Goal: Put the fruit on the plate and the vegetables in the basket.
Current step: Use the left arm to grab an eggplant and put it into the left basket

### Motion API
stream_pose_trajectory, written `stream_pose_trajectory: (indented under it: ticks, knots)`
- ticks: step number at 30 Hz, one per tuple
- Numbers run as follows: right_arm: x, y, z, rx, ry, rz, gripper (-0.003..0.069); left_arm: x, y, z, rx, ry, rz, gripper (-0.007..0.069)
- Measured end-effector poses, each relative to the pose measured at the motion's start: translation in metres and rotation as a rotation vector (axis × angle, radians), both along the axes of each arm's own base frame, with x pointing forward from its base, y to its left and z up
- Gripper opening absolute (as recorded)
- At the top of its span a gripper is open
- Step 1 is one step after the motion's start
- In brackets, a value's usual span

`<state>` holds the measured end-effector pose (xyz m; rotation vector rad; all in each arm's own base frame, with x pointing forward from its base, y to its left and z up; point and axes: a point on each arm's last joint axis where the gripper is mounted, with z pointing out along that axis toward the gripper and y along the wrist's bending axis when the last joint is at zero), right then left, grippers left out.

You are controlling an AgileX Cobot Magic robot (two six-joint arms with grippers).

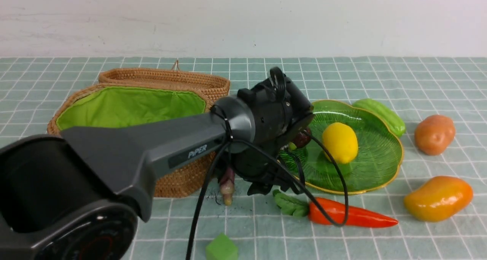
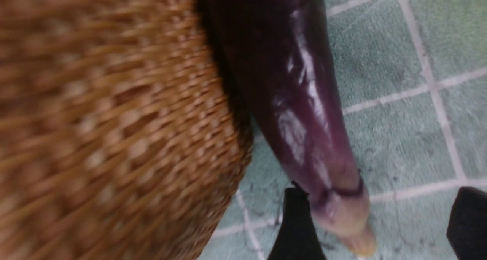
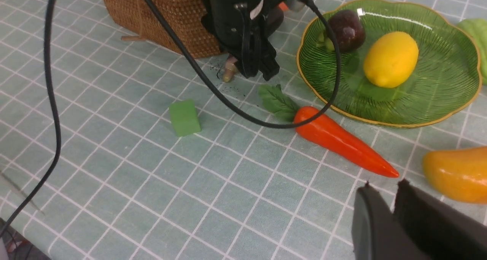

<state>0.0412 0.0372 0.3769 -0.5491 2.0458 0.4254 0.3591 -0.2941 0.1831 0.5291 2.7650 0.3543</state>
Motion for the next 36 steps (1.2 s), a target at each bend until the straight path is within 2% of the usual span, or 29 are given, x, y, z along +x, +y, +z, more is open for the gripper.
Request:
stream_pose_trajectory:
  ticks: [16,27,33,36]
  knots:
    - [-0.001,0.0,-0.001,-0.008,0.015,0.004,0.0106,0.006,0.002,-0.019,0.039,-0.039,0.084,0.0476]
    - [-0.001,0.0,-0.002,-0.015,0.023,0.008,0.0107,0.008,0.0,-0.019,0.009,-0.05,0.087,0.0462]
    - [-0.002,0.0,-0.002,-0.017,0.025,0.009,0.0107,0.008,-0.002,-0.02,-0.019,-0.042,0.092,0.0413]
    - [-0.002,0.0,-0.003,-0.026,0.021,0.017,0.0107,0.008,-0.003,-0.02,-0.035,-0.04,0.092,0.0333]
